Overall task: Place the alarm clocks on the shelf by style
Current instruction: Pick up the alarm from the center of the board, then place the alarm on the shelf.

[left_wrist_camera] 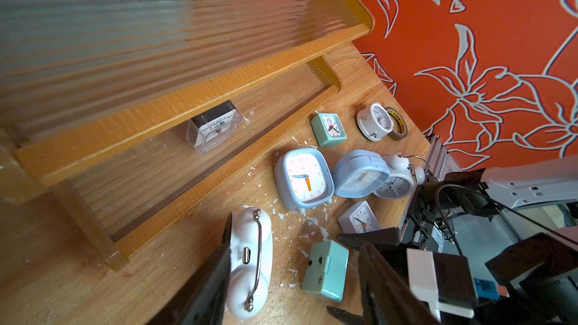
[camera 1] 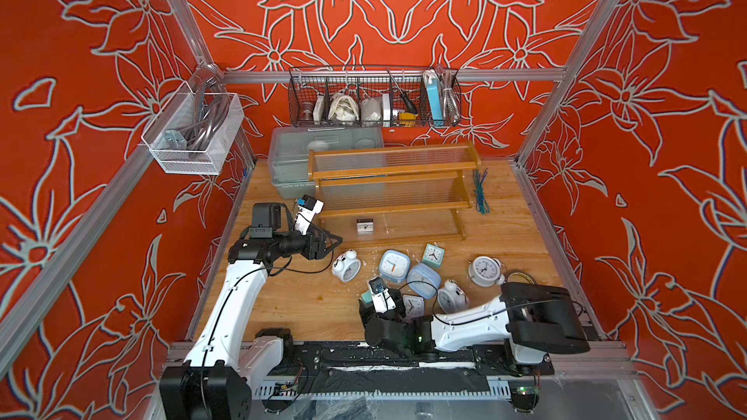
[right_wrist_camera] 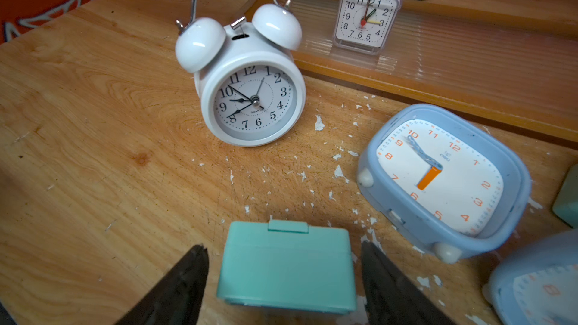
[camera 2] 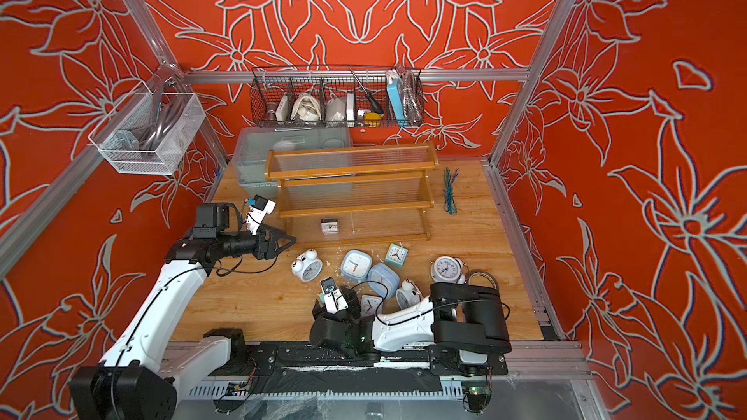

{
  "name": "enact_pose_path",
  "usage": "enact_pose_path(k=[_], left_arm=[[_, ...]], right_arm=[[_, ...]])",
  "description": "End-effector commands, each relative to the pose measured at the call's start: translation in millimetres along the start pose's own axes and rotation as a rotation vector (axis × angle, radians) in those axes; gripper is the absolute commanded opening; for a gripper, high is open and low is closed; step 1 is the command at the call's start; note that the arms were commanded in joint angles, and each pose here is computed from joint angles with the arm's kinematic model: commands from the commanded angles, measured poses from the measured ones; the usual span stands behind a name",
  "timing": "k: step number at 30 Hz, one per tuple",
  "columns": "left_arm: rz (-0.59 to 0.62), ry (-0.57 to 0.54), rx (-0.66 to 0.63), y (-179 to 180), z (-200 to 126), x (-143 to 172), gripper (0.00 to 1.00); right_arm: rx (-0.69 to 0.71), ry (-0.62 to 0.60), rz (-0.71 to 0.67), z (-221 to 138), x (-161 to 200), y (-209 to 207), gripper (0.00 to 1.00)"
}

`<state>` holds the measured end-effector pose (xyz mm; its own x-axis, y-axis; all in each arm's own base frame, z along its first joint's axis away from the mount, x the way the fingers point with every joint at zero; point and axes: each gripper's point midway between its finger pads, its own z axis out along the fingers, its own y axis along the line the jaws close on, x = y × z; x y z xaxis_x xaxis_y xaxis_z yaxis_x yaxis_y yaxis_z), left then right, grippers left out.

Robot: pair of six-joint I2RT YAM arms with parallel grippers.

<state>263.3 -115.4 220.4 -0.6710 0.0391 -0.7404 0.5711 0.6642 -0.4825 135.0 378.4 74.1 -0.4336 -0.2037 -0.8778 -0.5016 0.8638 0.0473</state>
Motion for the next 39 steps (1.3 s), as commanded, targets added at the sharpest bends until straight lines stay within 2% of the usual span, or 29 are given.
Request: enact_pose_path(k=[1, 13, 20, 29, 39], left_arm=[[0.006, -0.002, 0.005, -1, 1, 3, 0.66], [0.008, -0.003, 0.004, -2, 0, 2, 0.66], [0.007, -0.004, 0.005, -2, 0, 2, 0.66], [0.006, -0.003, 0.004, -2, 0, 2, 0.66], [0.005, -0.003, 0.001, -2, 0, 2, 0.66]], right_arm=[[0.022, -0.004, -0.008, 1, 6, -5, 0.77], [-0.006, -0.024, -0.013, -2, -2, -3, 0.55], [-0.009, -0.063, -0.021, -13, -41, -12, 0.55], [0.020, -0.090, 0.012, -14, -92, -55, 0.55], [0.085, -0.131, 0.083, 12, -127, -109, 0.54]])
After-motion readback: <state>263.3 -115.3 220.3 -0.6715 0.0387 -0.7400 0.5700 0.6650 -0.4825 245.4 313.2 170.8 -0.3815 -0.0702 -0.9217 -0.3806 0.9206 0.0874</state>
